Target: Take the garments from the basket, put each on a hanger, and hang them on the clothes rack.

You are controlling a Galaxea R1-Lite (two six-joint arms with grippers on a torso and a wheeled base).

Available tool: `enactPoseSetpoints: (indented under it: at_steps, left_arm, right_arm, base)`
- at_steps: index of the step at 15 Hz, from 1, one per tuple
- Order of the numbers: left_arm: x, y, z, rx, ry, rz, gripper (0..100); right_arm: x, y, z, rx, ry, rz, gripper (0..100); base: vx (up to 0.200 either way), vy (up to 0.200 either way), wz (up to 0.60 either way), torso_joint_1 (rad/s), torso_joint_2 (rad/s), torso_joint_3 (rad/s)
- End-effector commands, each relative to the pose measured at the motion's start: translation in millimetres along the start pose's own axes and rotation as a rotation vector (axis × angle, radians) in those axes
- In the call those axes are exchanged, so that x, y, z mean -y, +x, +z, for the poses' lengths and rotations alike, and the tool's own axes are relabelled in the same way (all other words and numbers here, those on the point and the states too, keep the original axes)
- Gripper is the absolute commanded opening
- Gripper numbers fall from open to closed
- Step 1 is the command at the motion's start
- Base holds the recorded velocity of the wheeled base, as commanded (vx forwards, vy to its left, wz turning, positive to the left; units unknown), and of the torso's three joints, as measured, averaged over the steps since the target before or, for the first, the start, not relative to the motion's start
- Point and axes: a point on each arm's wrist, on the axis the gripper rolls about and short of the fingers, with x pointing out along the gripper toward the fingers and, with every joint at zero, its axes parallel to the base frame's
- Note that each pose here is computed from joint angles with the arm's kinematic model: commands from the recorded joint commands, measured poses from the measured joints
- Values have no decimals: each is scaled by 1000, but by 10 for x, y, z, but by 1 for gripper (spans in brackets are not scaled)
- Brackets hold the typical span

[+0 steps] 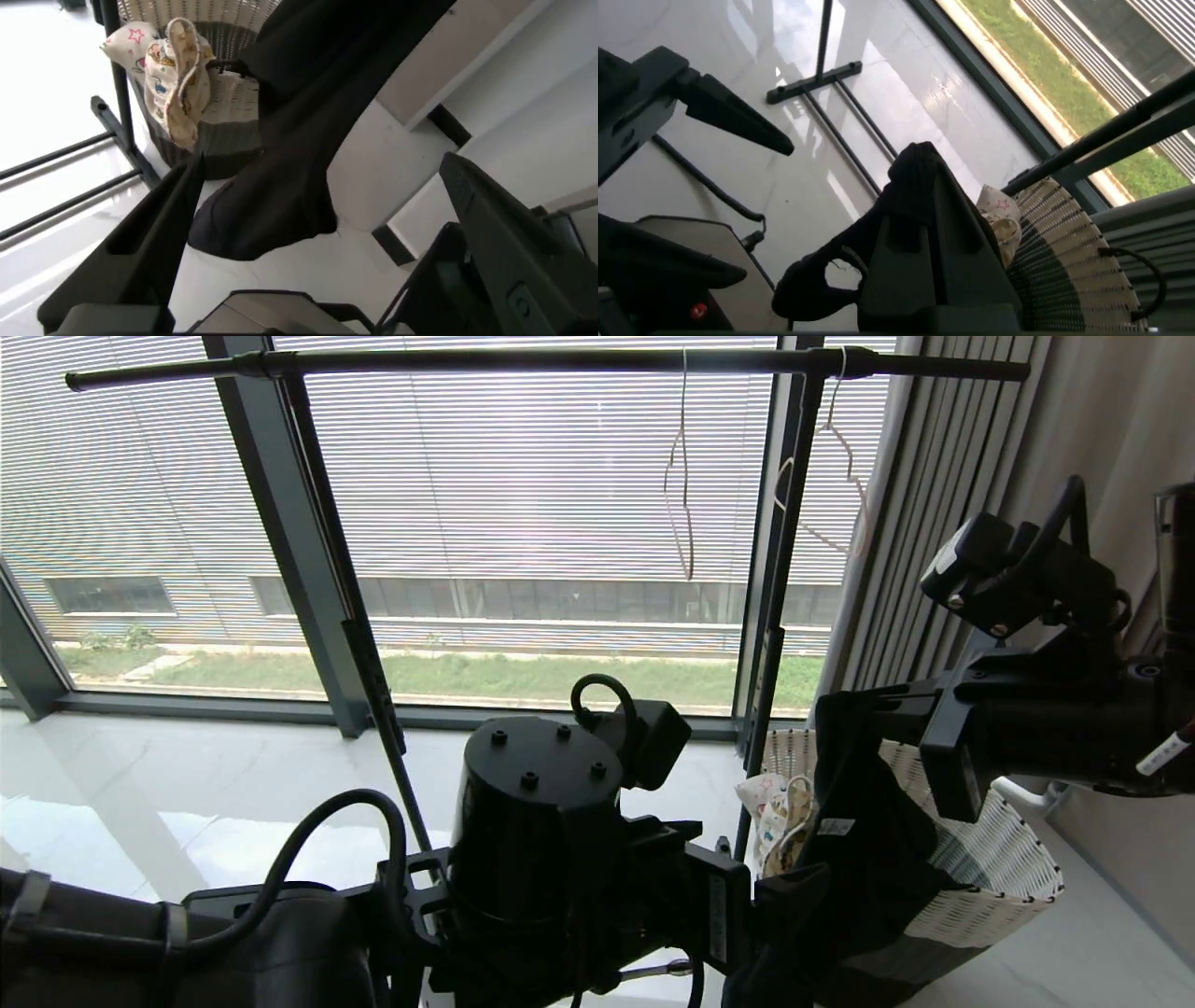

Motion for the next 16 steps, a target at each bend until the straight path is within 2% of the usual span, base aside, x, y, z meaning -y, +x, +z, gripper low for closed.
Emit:
enactPoseSetpoints:
  at_steps: [1, 3, 6, 9, 12, 13, 16]
  left_arm:
    - [-155, 389, -263, -48, -4, 54, 100]
    - [-211, 594, -353, -21, -3, 81, 100]
    - [-354, 805, -412, -25, -11, 139, 100]
    - [-410, 912, -367, -5, -21, 145, 100]
    - [-429, 956, -423, -21, -19, 151, 100]
    - [-435, 957, -435, -24, -19, 156, 0]
    - [-442, 950, -436, -15, -11, 186, 0]
  right_arm:
    - [-10, 2, 15, 4, -3, 5, 0]
    - [-24, -2, 34, 10, -6, 11, 0]
    - [-48, -36, 48, 20, -10, 19, 0]
    - [-94, -46, 69, 29, -18, 35, 0]
    - [-103, -77, 91, 41, -21, 38, 0]
    - [-103, -82, 93, 42, -21, 37, 0]
    - [-103, -98, 83, 42, -16, 38, 0]
  base:
    - [0, 0, 0, 0, 0, 0]
    - [0, 0, 0, 0, 0, 0]
    - [0, 0, 0, 0, 0, 0]
    - [0, 0, 0, 0, 0, 0]
    - [0, 0, 0, 0, 0, 0]
    - [0, 0, 0, 0, 0, 0]
    - [0, 0, 0, 0, 0, 0]
